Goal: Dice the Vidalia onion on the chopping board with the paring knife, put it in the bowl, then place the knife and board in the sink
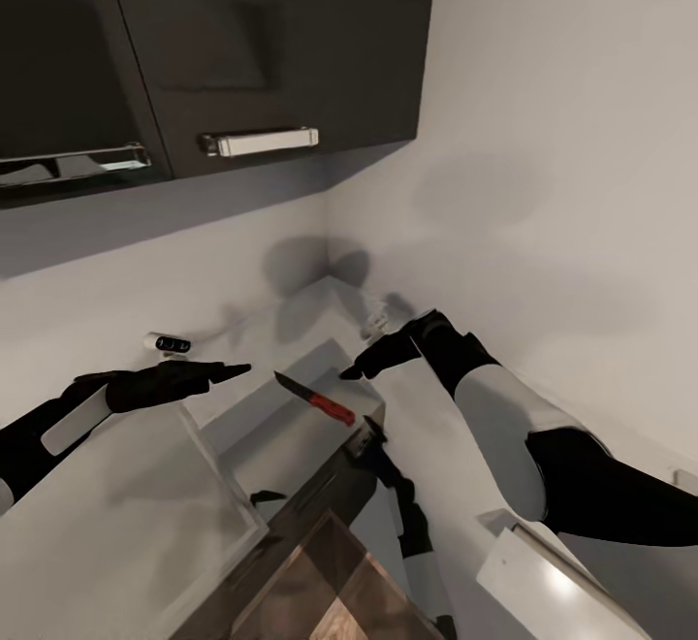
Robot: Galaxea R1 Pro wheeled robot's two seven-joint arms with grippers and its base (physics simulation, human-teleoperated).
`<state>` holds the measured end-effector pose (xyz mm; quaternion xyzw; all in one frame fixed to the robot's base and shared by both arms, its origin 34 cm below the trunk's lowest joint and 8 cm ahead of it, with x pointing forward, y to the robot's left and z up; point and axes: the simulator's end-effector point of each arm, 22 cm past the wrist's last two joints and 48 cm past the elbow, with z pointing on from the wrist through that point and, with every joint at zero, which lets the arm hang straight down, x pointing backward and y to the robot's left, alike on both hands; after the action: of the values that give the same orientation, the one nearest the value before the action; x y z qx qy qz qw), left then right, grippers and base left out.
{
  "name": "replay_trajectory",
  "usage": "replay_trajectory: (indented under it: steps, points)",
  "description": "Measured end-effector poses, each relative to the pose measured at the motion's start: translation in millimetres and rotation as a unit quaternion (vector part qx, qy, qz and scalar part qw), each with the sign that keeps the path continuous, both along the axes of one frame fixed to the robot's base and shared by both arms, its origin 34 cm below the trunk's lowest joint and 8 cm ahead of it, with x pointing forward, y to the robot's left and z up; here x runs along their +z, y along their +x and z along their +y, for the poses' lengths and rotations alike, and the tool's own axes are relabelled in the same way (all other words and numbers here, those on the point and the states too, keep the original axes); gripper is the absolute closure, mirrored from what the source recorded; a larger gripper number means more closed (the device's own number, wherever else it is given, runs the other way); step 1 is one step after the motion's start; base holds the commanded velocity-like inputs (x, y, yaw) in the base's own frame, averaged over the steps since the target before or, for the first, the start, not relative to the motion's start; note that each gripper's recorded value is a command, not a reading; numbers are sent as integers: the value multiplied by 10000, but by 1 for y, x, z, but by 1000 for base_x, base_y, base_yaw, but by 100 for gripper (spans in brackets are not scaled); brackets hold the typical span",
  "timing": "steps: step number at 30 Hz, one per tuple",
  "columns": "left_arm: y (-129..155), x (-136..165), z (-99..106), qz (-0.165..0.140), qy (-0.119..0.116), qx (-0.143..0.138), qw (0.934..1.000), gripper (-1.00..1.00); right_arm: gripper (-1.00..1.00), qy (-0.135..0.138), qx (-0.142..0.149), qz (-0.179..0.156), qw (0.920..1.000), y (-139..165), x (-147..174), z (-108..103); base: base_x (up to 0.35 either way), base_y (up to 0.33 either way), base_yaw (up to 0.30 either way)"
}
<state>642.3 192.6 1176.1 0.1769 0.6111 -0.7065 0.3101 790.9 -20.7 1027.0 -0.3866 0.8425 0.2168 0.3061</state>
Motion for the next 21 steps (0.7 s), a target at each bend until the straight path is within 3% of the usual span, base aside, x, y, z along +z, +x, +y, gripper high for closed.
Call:
replay_trajectory:
  steps: [21]
  points:
    - [2,-7,1,65,6,5,10000,-100,-100,8,103,52,9999,-4,-19,2,0,0,5]
